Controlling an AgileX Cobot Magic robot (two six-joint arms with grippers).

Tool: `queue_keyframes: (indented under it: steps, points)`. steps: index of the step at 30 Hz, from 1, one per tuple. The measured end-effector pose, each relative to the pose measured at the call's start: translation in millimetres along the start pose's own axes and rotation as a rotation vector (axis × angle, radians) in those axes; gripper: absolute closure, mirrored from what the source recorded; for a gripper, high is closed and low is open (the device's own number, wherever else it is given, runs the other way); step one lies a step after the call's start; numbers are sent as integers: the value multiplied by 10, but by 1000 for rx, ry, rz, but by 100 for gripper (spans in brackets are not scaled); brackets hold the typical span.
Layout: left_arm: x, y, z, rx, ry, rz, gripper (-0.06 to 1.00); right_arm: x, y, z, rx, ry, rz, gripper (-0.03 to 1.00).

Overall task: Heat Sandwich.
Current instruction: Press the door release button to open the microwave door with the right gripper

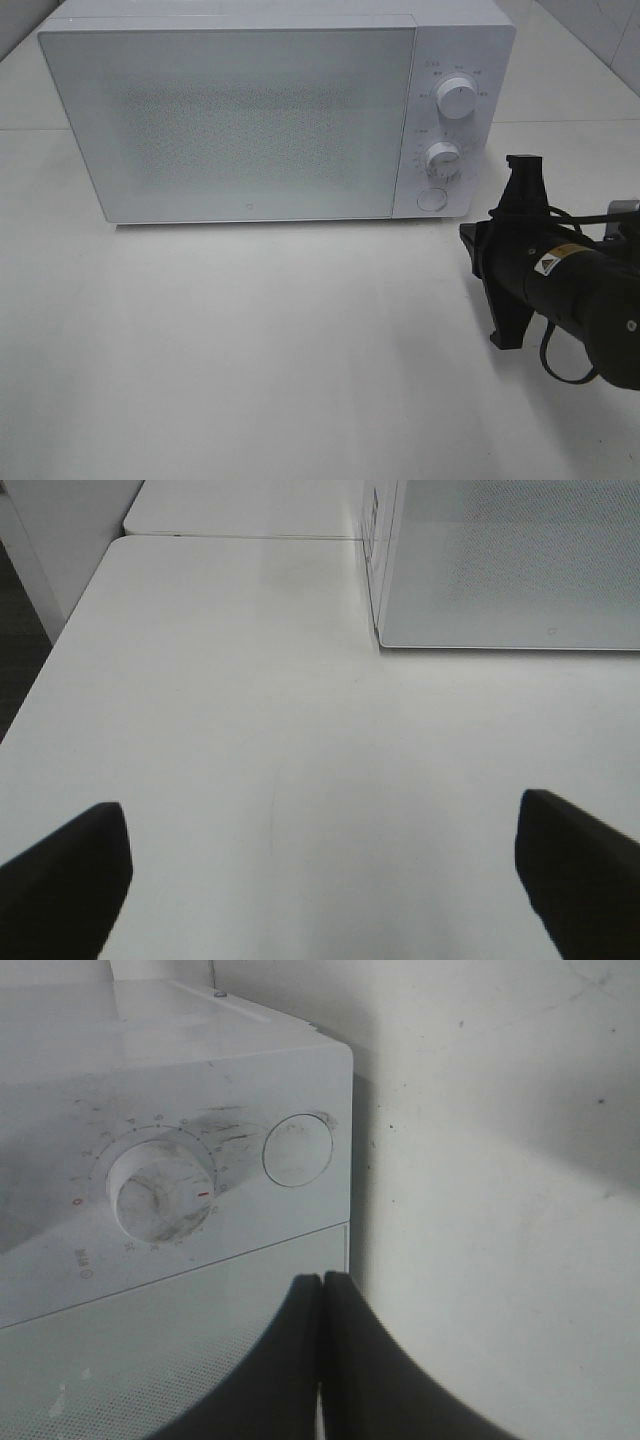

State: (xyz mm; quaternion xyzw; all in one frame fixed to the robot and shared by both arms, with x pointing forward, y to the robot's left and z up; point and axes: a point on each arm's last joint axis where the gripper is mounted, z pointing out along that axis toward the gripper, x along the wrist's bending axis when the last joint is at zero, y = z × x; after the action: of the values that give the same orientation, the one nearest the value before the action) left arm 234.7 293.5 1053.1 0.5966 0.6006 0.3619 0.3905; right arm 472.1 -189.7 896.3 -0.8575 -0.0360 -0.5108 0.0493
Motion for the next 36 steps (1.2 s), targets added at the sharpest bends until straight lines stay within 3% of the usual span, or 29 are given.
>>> queue_keyframes:
  steps: [23,36]
  points:
    - [0,0,0,0,0,0,-3,82,-135,765,41,-6,-11,95]
    - [0,0,0,0,0,0,-3,118,20,1030,-12,-9,14,95]
